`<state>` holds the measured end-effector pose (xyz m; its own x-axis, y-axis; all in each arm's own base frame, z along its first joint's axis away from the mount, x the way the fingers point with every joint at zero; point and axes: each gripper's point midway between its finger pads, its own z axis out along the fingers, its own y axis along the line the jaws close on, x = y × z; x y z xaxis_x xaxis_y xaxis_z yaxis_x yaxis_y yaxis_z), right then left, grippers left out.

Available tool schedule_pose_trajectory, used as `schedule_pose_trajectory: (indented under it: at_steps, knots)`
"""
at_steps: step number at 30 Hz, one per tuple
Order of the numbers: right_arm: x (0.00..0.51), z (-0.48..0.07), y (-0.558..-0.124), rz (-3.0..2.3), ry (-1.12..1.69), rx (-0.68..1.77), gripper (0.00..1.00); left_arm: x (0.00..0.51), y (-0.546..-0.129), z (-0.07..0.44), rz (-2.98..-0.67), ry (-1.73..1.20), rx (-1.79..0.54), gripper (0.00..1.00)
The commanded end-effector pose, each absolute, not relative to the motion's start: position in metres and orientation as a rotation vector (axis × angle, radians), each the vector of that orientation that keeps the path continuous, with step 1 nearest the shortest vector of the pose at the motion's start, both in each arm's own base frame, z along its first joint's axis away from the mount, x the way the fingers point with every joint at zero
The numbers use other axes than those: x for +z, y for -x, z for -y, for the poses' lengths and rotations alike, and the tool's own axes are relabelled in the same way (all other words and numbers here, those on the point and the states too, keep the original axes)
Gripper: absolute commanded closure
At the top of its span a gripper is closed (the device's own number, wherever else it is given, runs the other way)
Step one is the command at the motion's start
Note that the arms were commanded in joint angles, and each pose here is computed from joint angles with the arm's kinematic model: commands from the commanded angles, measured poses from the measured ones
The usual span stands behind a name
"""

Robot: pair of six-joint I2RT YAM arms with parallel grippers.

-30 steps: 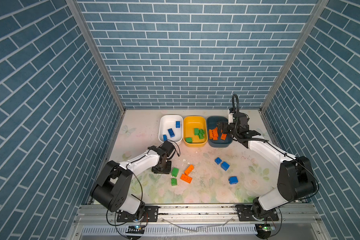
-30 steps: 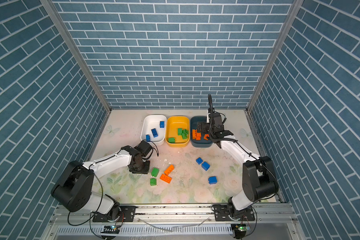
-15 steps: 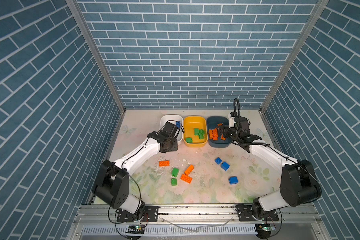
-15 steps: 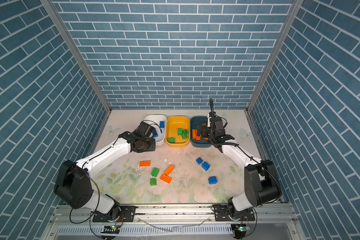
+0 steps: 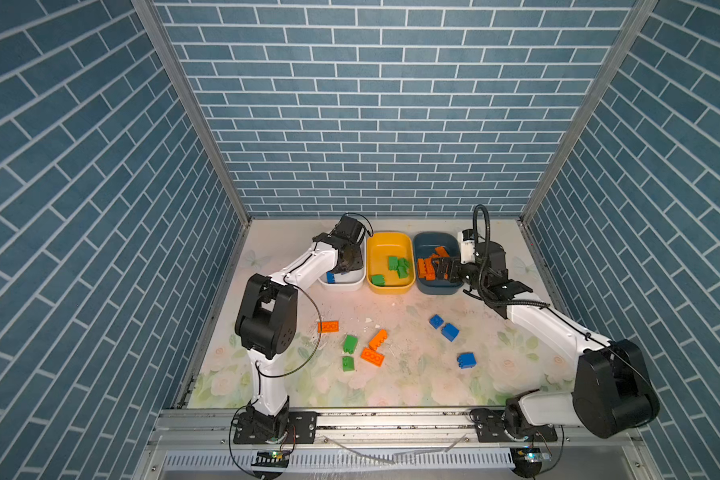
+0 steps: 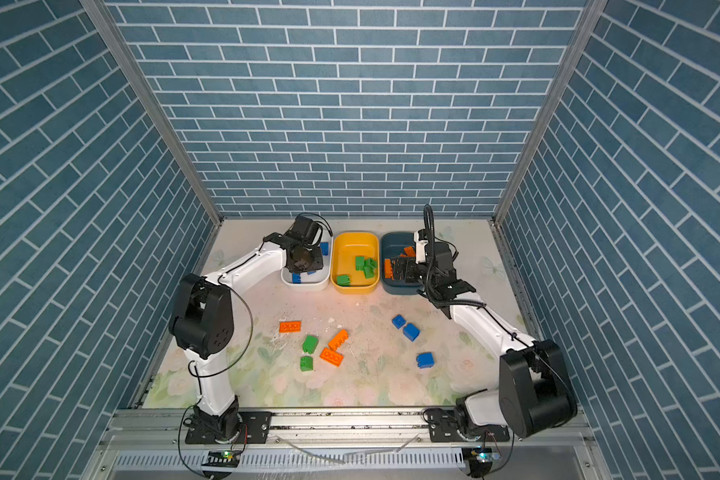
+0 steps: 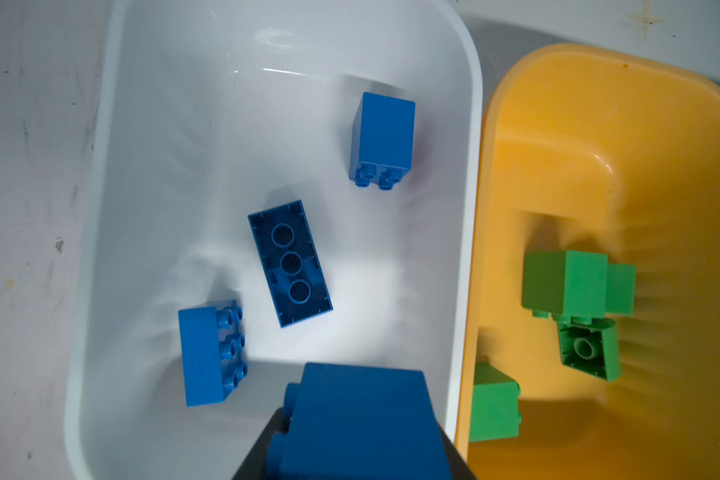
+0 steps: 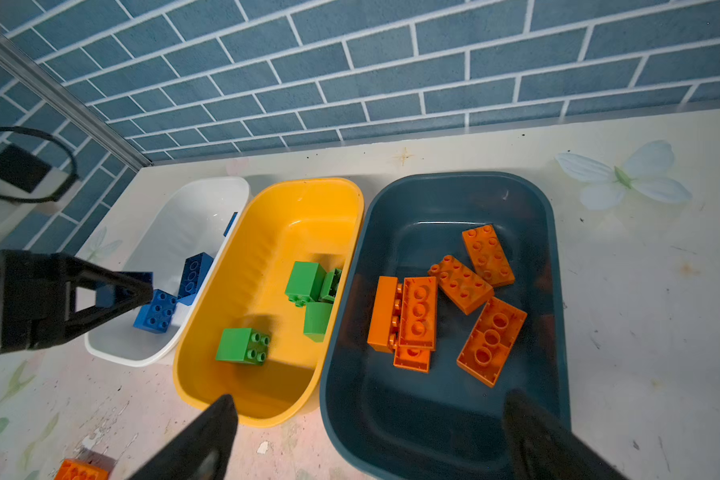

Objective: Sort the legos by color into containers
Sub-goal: 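Carry the blue brick over the white tub and open the left gripper, then lower the right gripper onto an orange brick in the pile and grasp it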

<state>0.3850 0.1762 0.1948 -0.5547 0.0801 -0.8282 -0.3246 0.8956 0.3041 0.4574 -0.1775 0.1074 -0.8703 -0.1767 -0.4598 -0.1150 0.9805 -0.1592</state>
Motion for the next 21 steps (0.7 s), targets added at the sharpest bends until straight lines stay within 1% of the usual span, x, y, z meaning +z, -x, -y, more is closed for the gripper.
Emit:
schedule_pose_trajectory:
  at_steps: [1, 3, 7, 9, 11, 15, 19, 21]
  knots:
    - [0.197, -0.180, -0.373, -2.083, 0.211, 0.564, 0.01, 0.101, -0.468, 0.170, -2.662, 0.229, -0.138, 0.68]
    - [0.197, -0.185, -0.367, -2.077, 0.244, 0.593, 0.01, 0.101, -0.476, 0.173, -2.671, 0.235, -0.155, 0.62]
    - [0.193, -0.198, -0.356, -2.093, 0.321, 0.613, 0.01, 0.106, -0.483, 0.179, -2.682, 0.236, -0.187, 0.34]
    - [0.190, -0.205, -0.352, -2.102, 0.366, 0.621, 0.01, 0.112, -0.482, 0.182, -2.677, 0.232, -0.210, 0.26]
    - [0.188, -0.219, -0.346, -2.102, 0.445, 0.637, 0.01, 0.119, -0.480, 0.184, -2.666, 0.231, -0.241, 0.21]
    - [0.185, -0.257, -0.320, -2.046, 0.699, 0.688, 0.01, 0.134, -0.472, 0.182, -2.640, 0.228, -0.265, 0.16]
    - [0.175, -0.304, -0.269, -1.806, 1.155, 0.714, 0.01, 0.148, -0.460, 0.172, -2.608, 0.243, -0.269, 0.12]
    - [0.163, -0.317, -0.244, -1.693, 1.333, 0.715, 0.01, 0.154, -0.453, 0.165, -2.590, 0.261, -0.275, 0.09]
